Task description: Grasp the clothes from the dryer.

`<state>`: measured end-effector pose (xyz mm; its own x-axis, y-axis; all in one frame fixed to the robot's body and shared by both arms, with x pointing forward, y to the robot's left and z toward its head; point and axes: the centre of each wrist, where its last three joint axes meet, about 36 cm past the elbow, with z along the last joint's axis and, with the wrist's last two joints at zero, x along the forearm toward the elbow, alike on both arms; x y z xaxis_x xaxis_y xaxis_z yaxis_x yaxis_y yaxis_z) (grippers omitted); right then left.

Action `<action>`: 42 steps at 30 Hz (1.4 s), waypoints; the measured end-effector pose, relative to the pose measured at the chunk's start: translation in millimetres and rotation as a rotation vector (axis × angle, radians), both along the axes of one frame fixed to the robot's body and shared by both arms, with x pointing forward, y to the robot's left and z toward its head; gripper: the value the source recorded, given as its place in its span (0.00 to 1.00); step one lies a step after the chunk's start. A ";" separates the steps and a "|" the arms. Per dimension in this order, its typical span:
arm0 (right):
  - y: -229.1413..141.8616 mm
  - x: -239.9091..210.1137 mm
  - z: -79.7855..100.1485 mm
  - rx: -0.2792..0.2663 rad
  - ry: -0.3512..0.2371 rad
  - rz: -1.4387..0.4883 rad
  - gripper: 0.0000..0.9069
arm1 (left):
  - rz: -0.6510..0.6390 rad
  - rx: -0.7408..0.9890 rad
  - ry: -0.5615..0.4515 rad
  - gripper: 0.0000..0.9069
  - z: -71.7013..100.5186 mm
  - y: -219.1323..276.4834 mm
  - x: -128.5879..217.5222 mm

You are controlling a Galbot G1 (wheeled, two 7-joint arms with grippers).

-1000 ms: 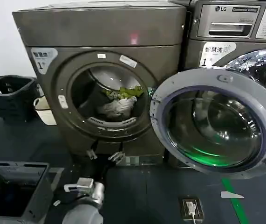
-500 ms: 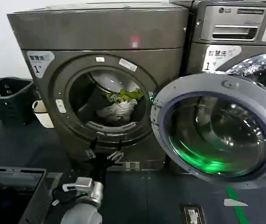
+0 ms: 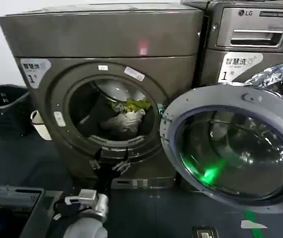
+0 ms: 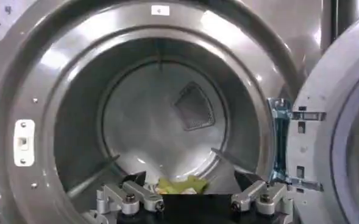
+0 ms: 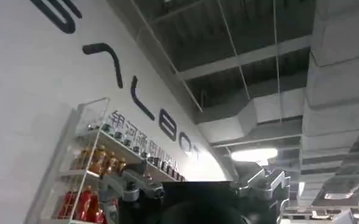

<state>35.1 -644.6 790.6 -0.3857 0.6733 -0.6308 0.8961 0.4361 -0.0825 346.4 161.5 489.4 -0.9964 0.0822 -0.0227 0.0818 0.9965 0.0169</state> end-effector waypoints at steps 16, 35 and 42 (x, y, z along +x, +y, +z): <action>-0.2 3.5 -4.0 0.004 -0.002 0.012 1.00 | 0.004 -0.012 0.005 1.00 -1.6 -0.9 3.6; 2.1 2.6 -9.3 0.009 0.006 0.016 1.00 | 0.005 -0.011 0.005 1.00 -1.5 0.8 -0.1; 3.5 3.5 -9.5 0.007 0.012 0.021 1.00 | 0.006 -0.009 0.002 1.00 -0.2 1.9 -1.7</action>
<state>38.6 -641.0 781.1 -0.4077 0.6690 -0.6215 0.8855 0.4558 -0.0903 344.8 163.4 489.2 -0.9968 0.0764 -0.0218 0.0762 0.9971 0.0079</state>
